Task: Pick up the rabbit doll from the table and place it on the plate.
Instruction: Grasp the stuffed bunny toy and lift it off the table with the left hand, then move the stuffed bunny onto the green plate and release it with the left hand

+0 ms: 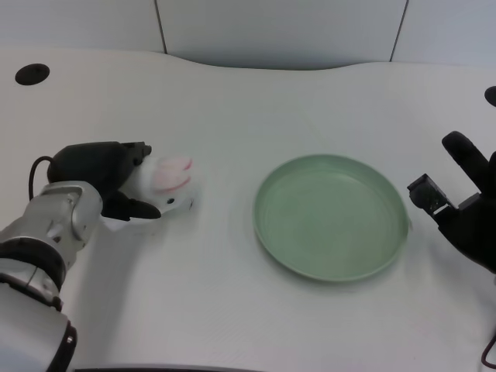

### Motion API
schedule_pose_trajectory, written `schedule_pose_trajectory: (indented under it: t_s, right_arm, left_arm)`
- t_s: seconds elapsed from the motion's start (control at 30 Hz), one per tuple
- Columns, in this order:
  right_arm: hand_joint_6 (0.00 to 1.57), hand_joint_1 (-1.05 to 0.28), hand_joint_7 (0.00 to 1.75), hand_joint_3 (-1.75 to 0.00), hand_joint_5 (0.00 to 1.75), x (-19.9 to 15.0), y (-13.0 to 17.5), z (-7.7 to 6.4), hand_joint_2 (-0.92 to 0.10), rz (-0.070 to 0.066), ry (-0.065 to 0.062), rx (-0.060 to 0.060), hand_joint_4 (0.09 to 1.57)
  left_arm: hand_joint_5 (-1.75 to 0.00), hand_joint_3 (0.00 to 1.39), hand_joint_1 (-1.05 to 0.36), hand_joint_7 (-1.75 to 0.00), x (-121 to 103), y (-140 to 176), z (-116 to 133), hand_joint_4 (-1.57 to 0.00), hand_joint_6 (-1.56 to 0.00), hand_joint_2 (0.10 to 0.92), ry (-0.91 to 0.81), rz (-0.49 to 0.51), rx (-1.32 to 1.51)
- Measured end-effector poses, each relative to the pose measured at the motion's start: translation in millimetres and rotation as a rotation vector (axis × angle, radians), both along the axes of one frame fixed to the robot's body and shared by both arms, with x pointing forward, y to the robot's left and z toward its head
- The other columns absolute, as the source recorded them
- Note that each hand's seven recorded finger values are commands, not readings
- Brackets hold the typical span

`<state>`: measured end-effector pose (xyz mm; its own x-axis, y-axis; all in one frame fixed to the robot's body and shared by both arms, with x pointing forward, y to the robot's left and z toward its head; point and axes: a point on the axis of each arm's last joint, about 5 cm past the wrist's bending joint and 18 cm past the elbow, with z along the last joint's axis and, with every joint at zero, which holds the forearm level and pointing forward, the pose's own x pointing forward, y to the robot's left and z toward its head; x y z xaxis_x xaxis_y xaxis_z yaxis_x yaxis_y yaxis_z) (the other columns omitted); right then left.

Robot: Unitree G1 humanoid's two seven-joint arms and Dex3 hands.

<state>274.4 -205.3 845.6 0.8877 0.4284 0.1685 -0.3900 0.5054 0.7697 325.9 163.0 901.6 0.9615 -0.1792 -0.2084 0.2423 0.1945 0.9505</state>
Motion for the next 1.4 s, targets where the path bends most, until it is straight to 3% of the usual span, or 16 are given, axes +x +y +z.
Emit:
schedule_pose_trajectory:
  t_s: [0.13,0.17,0.27,0.37,0.47,0.57,0.67,0.7,0.83,1.07,1.13,1.2,1.27,1.4]
  right_arm:
    - [0.7,-0.66,1.43,-0.31,1.75,0.0,0.9,-0.2,-0.92,0.003,-0.002,0.003,0.59]
    - [0.7,-0.66,1.43,-0.31,1.75,0.0,1.4,-0.3,-0.92,0.004,-0.003,0.004,0.59]
    - [0.7,-0.66,1.44,-0.31,1.75,0.1,1.8,-0.2,-0.92,0.004,-0.005,0.006,0.6]
    - [0.71,-0.66,1.45,-0.32,1.75,0.4,1.8,0.3,-0.92,0.003,-0.009,0.008,0.61]
    - [0.7,-0.66,1.46,-0.33,1.75,0.3,1.7,0.2,-0.92,0.001,-0.011,0.012,0.61]
    - [0.7,-0.66,1.46,-0.33,1.75,0.3,1.7,0.2,-0.92,0.001,-0.011,0.013,0.62]
    - [0.7,-0.66,1.46,-0.32,1.75,0.2,1.6,0.1,-0.92,0.001,-0.011,0.013,0.61]
    - [0.71,-0.66,1.45,-0.31,1.75,0.2,1.5,0.1,-0.92,0.001,-0.011,0.013,0.61]
    - [0.7,-0.66,1.45,-0.3,1.75,0.2,1.5,0.1,-0.92,0.0,-0.01,0.013,0.61]
    - [0.7,-0.66,1.43,-0.3,1.75,0.2,1.3,0.2,-0.92,-0.003,-0.007,0.01,0.6]
    - [0.7,-0.66,1.43,-0.3,1.75,0.2,1.2,0.2,-0.92,-0.003,-0.006,0.01,0.6]
    - [0.7,-0.66,1.45,-0.32,1.75,0.2,1.3,0.2,-0.92,-0.003,-0.006,0.01,0.6]
    - [0.69,-0.66,1.46,-0.33,1.75,0.2,1.2,0.2,-0.92,-0.004,-0.006,0.01,0.6]
    - [0.69,-0.66,1.47,-0.33,1.75,0.1,1.3,0.2,-0.92,-0.003,-0.007,0.009,0.6]
  left_arm:
    - [-0.18,0.06,-0.71,-0.09,0,-7,-1,-1.07,-0.94,0.921,-0.042,0.008,-0.009]
    - [-0.4,0.09,-0.69,-0.09,0,-9,-1,-1.13,-1.09,0.921,-0.051,0.006,-0.009]
    - [-0.76,0.12,-0.69,-0.08,1,-15,-1,-1.06,-1.23,0.921,-0.068,-0.006,-0.018]
    - [-0.81,0.14,-0.69,-0.08,1,-21,0,-1.04,-1.25,0.921,-0.071,-0.024,-0.032]
    - [-1.04,0.13,-0.63,-0.14,1,-23,0,-0.96,-1.29,0.921,-0.073,-0.035,-0.044]
    - [-1.08,0.12,-0.62,-0.16,1,-27,0,-0.94,-1.29,0.921,-0.076,-0.052,-0.056]
    - [-1.2,0.11,-0.6,-0.73,1,-27,1,-0.89,-0.99,0.921,-0.078,-0.06,-0.062]
    - [-1.04,0.1,-0.59,-0.63,1,-27,1,-0.94,-0.99,0.921,-0.081,-0.063,-0.067]
    - [-0.78,0.11,-0.59,-0.28,4,-26,6,-1.03,-1.11,0.921,-0.102,-0.071,-0.084]
    - [-1.02,0.12,-0.58,-0.25,16,-27,31,-0.96,-1.17,0.921,-0.2,-0.11,-0.093]
    - [-1.38,0.11,-0.56,-0.94,19,-30,39,-0.84,-0.9,0.921,-0.239,-0.138,-0.107]
    - [-1.52,0.13,-0.57,-1.23,22,-33,46,-0.82,-0.79,0.921,-0.274,-0.167,-0.123]
    - [-1.62,0.14,-0.58,-1.38,23,-36,50,-0.8,-0.75,0.921,-0.298,-0.185,-0.133]
    - [-1.55,0.14,-0.62,-1.28,24,-45,54,-0.86,-0.82,0.921,-0.314,-0.224,-0.148]
